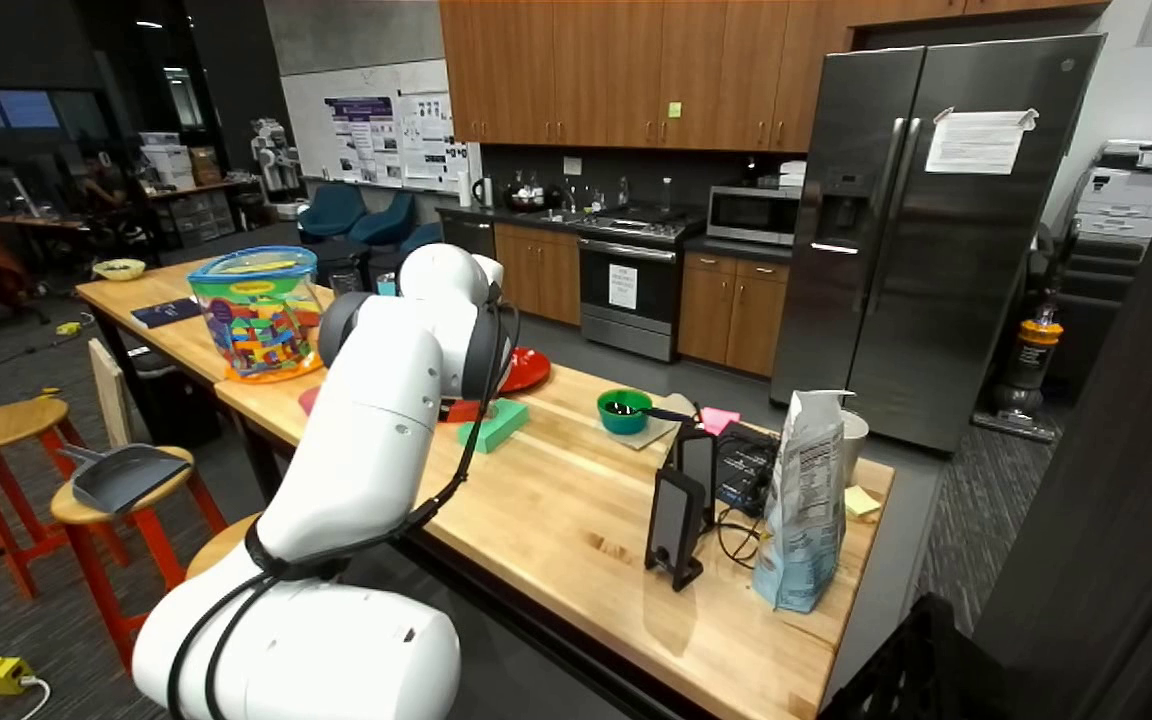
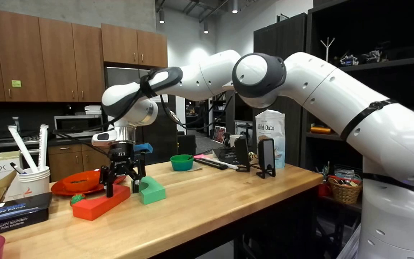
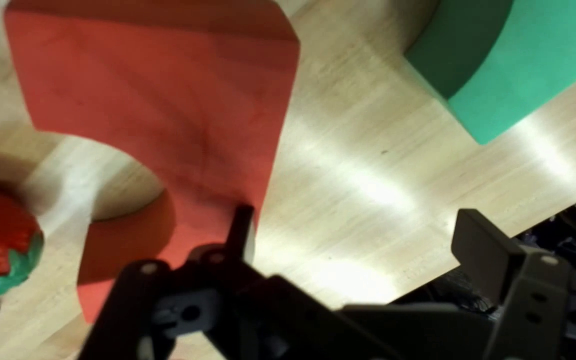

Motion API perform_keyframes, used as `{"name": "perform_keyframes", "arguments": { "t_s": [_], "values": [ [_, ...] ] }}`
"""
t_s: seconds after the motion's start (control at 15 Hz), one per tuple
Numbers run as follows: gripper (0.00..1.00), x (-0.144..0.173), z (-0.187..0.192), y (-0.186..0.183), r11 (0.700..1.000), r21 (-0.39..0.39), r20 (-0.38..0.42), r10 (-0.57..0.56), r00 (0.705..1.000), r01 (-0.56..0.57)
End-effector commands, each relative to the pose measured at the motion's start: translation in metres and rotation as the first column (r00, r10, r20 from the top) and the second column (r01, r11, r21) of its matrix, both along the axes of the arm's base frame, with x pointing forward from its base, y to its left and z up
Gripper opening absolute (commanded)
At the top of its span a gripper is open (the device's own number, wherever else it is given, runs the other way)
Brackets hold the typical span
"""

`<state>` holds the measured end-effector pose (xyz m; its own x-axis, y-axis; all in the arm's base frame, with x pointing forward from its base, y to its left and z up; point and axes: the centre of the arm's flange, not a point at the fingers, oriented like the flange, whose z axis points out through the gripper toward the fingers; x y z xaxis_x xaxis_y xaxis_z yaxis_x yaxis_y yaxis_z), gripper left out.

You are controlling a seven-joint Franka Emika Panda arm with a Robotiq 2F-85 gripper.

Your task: Turn the orange and green blocks to the right

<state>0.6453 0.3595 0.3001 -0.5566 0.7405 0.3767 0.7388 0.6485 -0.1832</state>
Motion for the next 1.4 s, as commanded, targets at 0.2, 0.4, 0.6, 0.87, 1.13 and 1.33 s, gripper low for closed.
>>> {"name": "perform_keyframes", "arguments": {
  "t_s": [0.2, 0.4, 0.6, 0.87, 1.13, 1.33],
  "values": [
    [1.00, 0.038, -0.006, -0.028, 0.995, -0.076, 0.079, -0.062, 0.995, 0.068],
    [1.00, 0.077, 0.010, -0.064, 0.983, -0.138, 0.088, -0.111, 0.990, 0.122],
    [1.00, 0.110, 0.032, -0.108, 0.962, -0.197, 0.033, -0.184, 0.982, 0.187],
    [1.00, 0.033, 0.022, -0.138, 0.947, -0.226, -0.032, -0.243, 0.970, 0.230],
    [1.00, 0.029, 0.010, -0.109, 0.969, -0.082, -0.014, -0.236, 0.972, 0.234],
    [1.00, 0.001, 0.005, -0.068, 0.979, -0.005, 0.060, -0.203, 0.977, 0.203]
  ]
}}
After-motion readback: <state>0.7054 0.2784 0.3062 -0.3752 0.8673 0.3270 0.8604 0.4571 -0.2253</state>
